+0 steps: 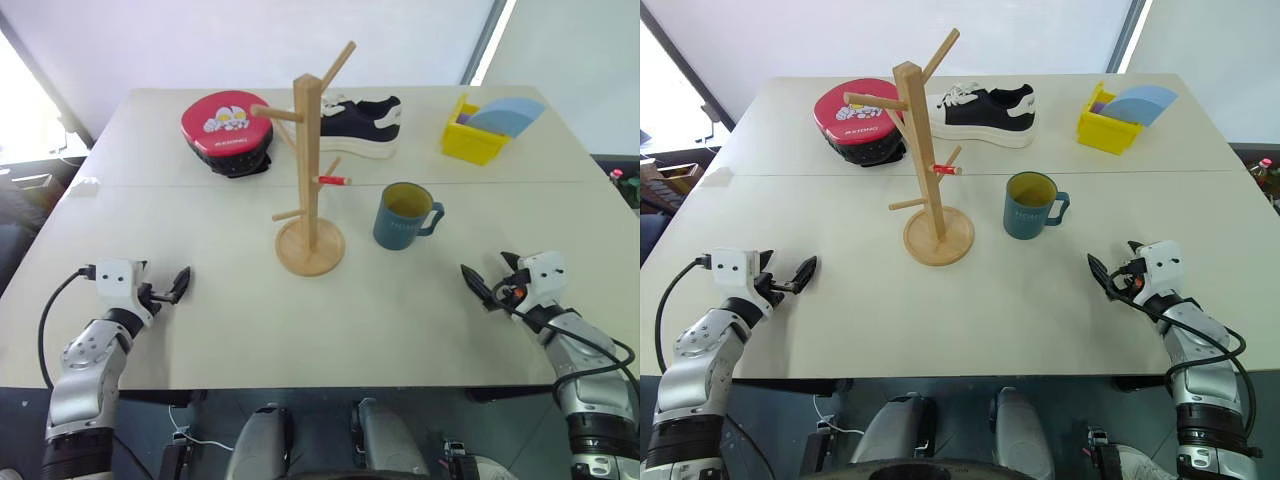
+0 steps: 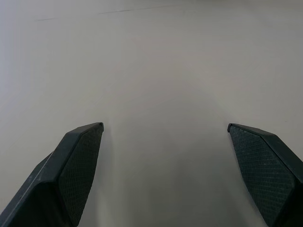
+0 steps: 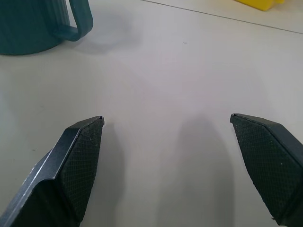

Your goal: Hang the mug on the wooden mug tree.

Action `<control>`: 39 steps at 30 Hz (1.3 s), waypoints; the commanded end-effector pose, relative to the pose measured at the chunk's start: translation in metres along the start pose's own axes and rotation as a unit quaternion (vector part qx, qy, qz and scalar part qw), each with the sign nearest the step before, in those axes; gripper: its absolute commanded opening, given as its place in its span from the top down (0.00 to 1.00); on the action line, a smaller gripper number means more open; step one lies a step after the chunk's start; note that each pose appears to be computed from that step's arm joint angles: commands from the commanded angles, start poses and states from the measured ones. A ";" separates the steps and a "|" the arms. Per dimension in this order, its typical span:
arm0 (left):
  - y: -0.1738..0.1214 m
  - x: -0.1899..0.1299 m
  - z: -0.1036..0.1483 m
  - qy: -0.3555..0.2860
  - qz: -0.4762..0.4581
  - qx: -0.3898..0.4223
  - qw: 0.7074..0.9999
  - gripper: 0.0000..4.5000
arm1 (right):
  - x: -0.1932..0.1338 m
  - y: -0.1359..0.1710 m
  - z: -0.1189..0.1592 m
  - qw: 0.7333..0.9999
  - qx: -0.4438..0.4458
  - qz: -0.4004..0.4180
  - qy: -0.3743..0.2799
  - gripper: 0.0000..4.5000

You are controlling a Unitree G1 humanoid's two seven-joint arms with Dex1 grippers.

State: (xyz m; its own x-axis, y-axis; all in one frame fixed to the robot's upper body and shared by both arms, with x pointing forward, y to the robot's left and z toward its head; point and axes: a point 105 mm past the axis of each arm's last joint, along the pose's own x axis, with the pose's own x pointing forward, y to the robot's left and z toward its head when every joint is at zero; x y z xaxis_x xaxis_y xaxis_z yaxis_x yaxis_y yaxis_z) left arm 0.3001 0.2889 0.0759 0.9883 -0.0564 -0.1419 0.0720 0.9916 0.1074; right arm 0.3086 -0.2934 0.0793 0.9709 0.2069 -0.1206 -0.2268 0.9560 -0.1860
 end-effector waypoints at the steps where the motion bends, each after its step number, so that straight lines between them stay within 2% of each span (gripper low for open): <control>1: 0.001 0.001 0.007 -0.012 0.001 0.010 1.000 0.00 | 0.003 0.001 0.013 1.000 -0.011 0.000 -0.023 0.01; 9: -0.005 0.005 0.013 -0.021 -0.020 0.006 1.000 0.00 | 0.001 0.004 0.015 0.999 -0.011 -0.001 -0.030 0.01; 15: -0.045 -0.003 0.032 -0.060 -0.130 0.009 0.990 0.00 | 0.006 0.020 0.024 0.999 -0.012 0.029 -0.041 0.01; 20: -0.108 -0.028 0.041 -0.053 -0.309 -0.015 0.950 0.00 | 0.014 0.033 0.034 0.997 -0.017 0.054 -0.054 0.01; 24: -0.150 -0.046 0.050 -0.049 -0.409 0.002 0.911 0.00 | 0.020 0.039 0.043 0.996 -0.015 0.057 -0.070 0.01; 30: -0.197 -0.057 0.072 -0.076 -0.494 0.016 0.866 0.00 | 0.035 0.042 0.051 0.995 -0.003 0.034 -0.093 0.01; 34: -0.212 -0.056 0.077 -0.086 -0.510 0.024 0.856 0.00 | 0.049 0.039 0.054 0.994 0.014 0.005 -0.107 0.01; 39: -0.213 -0.054 0.084 -0.096 -0.510 0.026 0.854 0.00 | 0.061 0.036 0.055 0.992 0.027 -0.014 -0.119 0.01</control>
State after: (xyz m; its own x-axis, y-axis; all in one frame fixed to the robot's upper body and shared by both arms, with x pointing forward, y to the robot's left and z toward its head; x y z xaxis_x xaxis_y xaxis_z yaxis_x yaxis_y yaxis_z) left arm 0.2455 0.0729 0.1338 0.4224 -0.9051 -0.0486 0.9063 0.4209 0.0391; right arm 0.3617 -0.2316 0.1073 0.9702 0.2330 0.0669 -0.2240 0.9672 -0.1200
